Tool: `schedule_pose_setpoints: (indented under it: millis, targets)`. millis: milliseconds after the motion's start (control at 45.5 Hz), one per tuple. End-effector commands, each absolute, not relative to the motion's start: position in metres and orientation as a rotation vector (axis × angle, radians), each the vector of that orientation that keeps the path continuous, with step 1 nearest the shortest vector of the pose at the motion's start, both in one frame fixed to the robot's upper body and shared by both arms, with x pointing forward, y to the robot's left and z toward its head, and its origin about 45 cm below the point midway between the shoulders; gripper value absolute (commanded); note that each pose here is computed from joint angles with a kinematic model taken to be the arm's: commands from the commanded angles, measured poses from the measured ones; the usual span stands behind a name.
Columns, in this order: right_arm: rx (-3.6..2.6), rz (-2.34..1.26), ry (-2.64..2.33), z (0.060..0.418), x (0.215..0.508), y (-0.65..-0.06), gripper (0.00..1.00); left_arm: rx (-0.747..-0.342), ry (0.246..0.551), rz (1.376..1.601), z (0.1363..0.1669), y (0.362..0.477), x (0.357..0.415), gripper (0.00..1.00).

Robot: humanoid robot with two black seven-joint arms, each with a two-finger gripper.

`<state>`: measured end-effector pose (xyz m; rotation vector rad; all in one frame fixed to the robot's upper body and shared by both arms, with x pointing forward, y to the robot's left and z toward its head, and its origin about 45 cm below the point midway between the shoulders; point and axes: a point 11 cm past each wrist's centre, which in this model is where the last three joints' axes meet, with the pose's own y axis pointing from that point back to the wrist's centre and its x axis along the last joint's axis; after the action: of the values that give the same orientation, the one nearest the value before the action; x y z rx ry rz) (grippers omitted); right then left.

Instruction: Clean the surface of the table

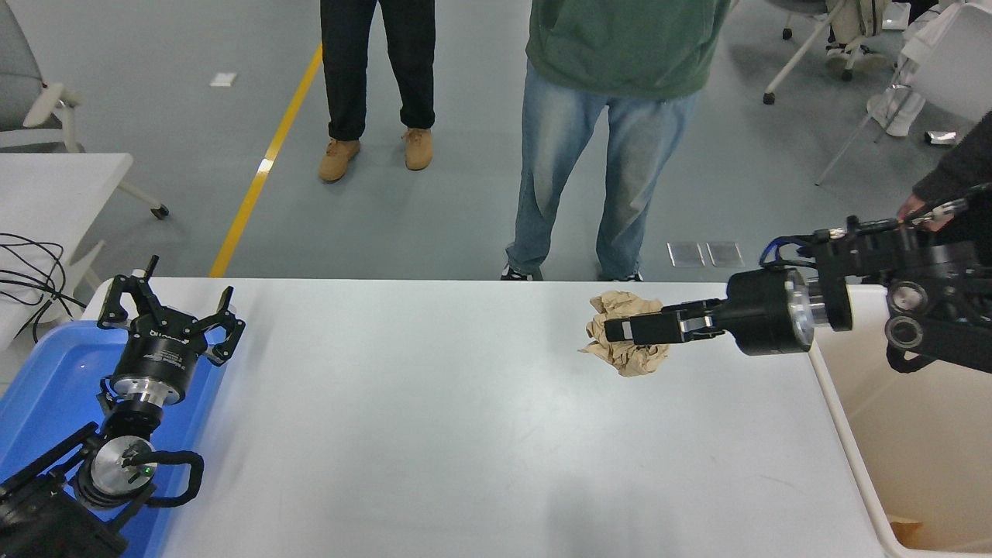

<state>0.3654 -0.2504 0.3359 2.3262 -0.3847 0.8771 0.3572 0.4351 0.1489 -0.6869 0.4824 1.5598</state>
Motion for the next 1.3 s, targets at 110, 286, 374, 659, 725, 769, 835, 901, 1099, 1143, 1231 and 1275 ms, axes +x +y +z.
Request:
schedule_pose_setpoints:
  millis: [110, 286, 374, 659, 725, 769, 835, 901, 1099, 1143, 1231, 1275]
  targets:
    - [2.358, 0.758, -0.829, 0.405, 0.372, -0.338, 0.00, -0.687, 0.483, 1.560, 0.1490, 0.435, 0.3573, 0.99]
    - [2.364, 0.695, -1.091, 0.428, 0.368, -0.386, 0.00, -0.689, 0.483, 1.559, 0.1489, 0.435, 0.3575, 0.99]
    - [2.367, 0.667, -1.198, 0.435, 0.364, -0.407, 0.00, -0.687, 0.483, 1.560, 0.1490, 0.435, 0.3573, 0.99]
    - [2.185, 0.427, -1.549, 0.397, 0.370, -0.504, 0.00, -0.687, 0.483, 1.560, 0.1490, 0.435, 0.3573, 0.99]
    - [2.144, 0.378, -1.605, 0.385, 0.371, -0.523, 0.00, -0.687, 0.483, 1.560, 0.1490, 0.435, 0.3573, 0.99]
    - [2.122, 0.345, -1.633, 0.377, 0.373, -0.533, 0.00, -0.687, 0.483, 1.560, 0.1490, 0.435, 0.3573, 0.99]
    - [2.081, 0.297, -1.696, 0.367, 0.373, -0.552, 0.00, -0.687, 0.483, 1.560, 0.1490, 0.435, 0.3573, 0.99]
    - [2.060, 0.238, -1.742, 0.355, 0.373, -0.566, 0.00, -0.687, 0.482, 1.561, 0.1485, 0.435, 0.3568, 0.99]
    - [1.944, 0.113, -1.811, 0.302, 0.366, -0.593, 0.00, -0.687, 0.483, 1.560, 0.1490, 0.435, 0.3573, 0.99]
    - [1.908, 0.080, -1.827, 0.285, 0.361, -0.599, 0.00, -0.686, 0.484, 1.560, 0.1484, 0.435, 0.3568, 0.99]
    - [1.841, 0.000, -1.860, 0.241, 0.350, -0.604, 0.00, -0.687, 0.483, 1.560, 0.1489, 0.435, 0.3573, 0.99]
    - [1.823, -0.020, -1.873, 0.226, 0.348, -0.602, 0.00, -0.688, 0.482, 1.560, 0.1492, 0.435, 0.3574, 0.99]
